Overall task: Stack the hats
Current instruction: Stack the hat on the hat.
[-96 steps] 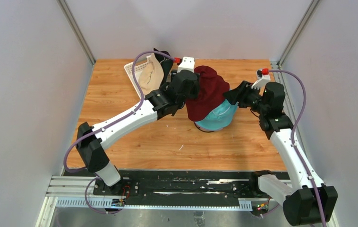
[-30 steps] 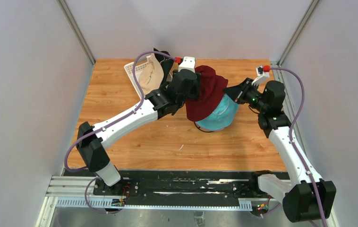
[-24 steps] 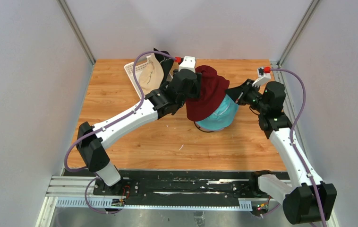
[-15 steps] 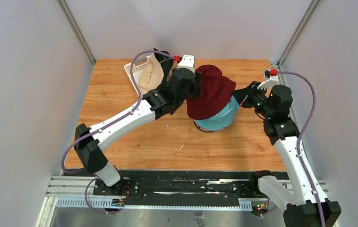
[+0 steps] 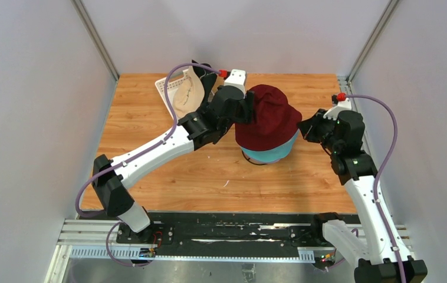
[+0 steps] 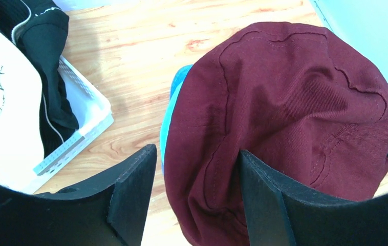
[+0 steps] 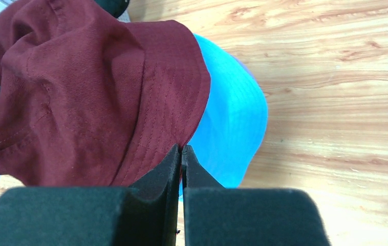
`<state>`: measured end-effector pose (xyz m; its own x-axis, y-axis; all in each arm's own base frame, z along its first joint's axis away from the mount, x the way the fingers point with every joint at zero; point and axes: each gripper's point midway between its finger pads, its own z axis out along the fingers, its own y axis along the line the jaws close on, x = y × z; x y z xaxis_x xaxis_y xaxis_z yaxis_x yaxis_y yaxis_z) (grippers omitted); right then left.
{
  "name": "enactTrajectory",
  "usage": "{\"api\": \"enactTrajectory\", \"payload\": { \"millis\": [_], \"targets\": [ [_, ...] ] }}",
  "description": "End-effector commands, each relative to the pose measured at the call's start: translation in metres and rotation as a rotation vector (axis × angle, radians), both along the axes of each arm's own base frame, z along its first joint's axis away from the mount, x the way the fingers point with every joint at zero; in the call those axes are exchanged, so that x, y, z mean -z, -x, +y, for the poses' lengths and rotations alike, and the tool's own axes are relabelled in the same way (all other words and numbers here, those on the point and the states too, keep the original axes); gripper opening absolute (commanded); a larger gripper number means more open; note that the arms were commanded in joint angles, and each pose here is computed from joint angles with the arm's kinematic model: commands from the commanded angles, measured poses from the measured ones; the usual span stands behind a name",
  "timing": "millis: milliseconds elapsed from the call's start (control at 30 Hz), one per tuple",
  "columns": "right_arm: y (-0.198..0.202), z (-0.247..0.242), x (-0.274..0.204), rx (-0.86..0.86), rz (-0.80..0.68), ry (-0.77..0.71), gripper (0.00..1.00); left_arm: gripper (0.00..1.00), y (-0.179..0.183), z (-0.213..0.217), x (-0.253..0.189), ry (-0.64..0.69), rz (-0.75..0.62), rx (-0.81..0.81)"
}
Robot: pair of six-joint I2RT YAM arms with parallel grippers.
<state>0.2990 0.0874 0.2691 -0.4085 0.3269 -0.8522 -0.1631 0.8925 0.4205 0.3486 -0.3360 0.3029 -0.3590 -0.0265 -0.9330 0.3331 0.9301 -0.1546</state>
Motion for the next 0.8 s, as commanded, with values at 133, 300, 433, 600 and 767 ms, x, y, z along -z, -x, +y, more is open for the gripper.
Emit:
{"api": "enactTrajectory", "payload": {
  "millis": [133, 300, 433, 600, 767],
  "targets": [
    [-0.003, -0.03, 0.036, 0.112, 0.095, 0.103, 0.01, 0.64, 0.002, -0.001, -0.028, 0.042, -0.052, 0.013],
    [-0.007, -0.034, 0.054, 0.126, 0.138, 0.122, 0.0, 0.64, 0.002, 0.002, -0.03, 0.04, -0.059, 0.003],
    [-0.011, -0.038, 0.065, 0.144, 0.157, 0.136, 0.01, 0.64, 0.004, 0.01, -0.042, 0.049, -0.085, -0.008],
    [-0.013, -0.041, 0.075, 0.157, 0.187, 0.142, 0.01, 0.65, 0.008, 0.021, -0.059, 0.064, -0.121, -0.028],
    [-0.014, -0.042, 0.081, 0.162, 0.203, 0.144, 0.01, 0.65, 0.013, 0.028, -0.077, 0.094, -0.156, -0.027]
  ]
}}
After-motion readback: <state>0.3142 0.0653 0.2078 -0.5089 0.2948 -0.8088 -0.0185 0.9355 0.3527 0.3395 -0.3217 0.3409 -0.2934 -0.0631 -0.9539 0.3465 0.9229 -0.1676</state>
